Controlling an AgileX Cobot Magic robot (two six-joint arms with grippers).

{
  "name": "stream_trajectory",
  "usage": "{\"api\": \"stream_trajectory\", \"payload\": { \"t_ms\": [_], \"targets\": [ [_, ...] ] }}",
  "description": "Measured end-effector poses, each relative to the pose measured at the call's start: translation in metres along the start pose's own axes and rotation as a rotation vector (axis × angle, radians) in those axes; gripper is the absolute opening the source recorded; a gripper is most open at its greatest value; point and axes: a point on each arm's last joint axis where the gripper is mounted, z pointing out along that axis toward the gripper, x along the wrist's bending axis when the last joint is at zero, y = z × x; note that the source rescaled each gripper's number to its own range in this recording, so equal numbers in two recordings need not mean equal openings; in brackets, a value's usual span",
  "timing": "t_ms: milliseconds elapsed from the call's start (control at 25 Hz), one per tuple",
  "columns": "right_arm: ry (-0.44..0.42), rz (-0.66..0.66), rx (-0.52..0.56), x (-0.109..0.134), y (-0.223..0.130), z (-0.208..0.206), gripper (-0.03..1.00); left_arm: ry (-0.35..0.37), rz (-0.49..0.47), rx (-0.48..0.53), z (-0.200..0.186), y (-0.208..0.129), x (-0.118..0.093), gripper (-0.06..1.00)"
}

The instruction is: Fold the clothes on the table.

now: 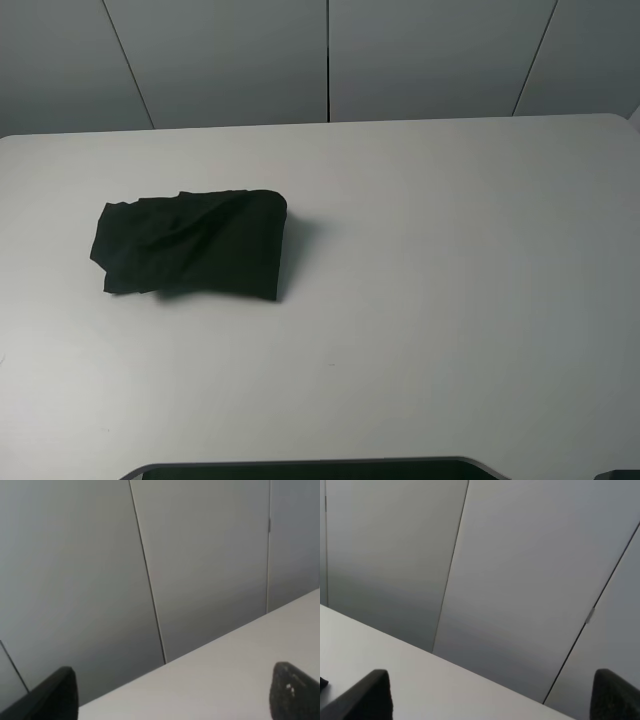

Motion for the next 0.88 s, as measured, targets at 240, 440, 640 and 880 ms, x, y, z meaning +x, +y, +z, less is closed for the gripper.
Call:
{"api": "stream_trajectory", "payload": {
  "t_ms": [240,440,640,880],
  "targets": [
    [-0.057,-0.039,-0.032,-0.009,-0.006,-0.014,0.86,0.108,0.029,0.134,-0.015,-0.016,0.008,0.99],
    [-0.179,-0.118,-0.024,-0.020,-0.006,-0.016,0.86,0.184,0.021,0.165,-0.035,-0.026,0.012,0.99],
    [-0.298,-0.198,-0.010,-0.030,-0.006,-0.018,0.86,0.247,-0.008,0.155,-0.056,-0.034,0.014,0.87],
    [-0.586,-0.412,0.090,-0.046,-0.005,-0.033,0.86,0.262,-0.014,0.204,-0.068,-0.043,0.014,0.75]
  ]
}}
